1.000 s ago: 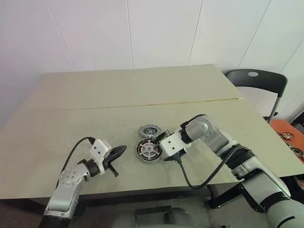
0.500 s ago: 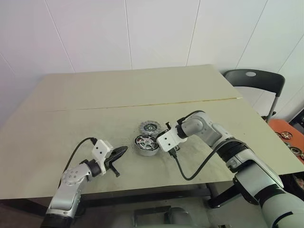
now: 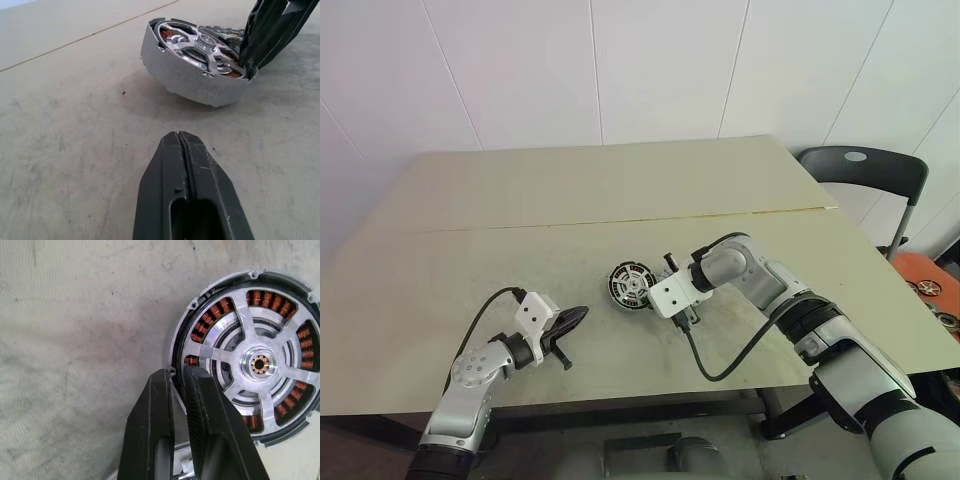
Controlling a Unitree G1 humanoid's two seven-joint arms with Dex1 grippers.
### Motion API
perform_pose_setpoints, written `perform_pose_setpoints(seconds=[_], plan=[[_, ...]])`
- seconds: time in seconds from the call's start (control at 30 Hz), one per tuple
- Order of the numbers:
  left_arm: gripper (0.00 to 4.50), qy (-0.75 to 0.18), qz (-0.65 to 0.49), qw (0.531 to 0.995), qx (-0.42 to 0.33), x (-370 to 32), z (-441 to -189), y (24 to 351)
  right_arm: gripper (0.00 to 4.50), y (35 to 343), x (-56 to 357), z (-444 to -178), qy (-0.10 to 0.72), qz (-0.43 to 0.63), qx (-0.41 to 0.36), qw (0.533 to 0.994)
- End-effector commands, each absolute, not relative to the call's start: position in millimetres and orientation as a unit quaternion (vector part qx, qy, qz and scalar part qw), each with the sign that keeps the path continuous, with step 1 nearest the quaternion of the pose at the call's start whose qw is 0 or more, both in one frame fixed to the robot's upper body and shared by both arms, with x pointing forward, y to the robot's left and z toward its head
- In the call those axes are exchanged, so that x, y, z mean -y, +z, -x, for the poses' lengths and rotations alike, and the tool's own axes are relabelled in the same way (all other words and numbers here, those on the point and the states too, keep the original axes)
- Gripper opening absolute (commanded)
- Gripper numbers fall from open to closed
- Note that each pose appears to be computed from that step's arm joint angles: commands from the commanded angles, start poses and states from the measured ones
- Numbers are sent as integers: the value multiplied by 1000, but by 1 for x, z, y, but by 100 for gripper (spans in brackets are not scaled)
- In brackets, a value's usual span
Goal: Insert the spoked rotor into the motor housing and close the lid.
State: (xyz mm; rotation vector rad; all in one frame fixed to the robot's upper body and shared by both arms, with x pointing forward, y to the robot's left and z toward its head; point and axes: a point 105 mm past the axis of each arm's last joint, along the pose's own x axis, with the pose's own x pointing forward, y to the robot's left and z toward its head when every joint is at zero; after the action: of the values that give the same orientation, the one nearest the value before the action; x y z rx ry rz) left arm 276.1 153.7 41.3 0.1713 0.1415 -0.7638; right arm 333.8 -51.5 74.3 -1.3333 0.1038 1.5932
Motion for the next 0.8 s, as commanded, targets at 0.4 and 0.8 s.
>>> perform_pose_setpoints(seconds=[0.4, 0.8], plan=[[0, -403, -77, 911, -46, -151, -267, 56, 8, 96, 67, -310, 711, 490, -93, 496], [0, -441, -63, 895, -34, -148, -249, 64, 8, 75, 77, -300, 725, 454, -158, 493]])
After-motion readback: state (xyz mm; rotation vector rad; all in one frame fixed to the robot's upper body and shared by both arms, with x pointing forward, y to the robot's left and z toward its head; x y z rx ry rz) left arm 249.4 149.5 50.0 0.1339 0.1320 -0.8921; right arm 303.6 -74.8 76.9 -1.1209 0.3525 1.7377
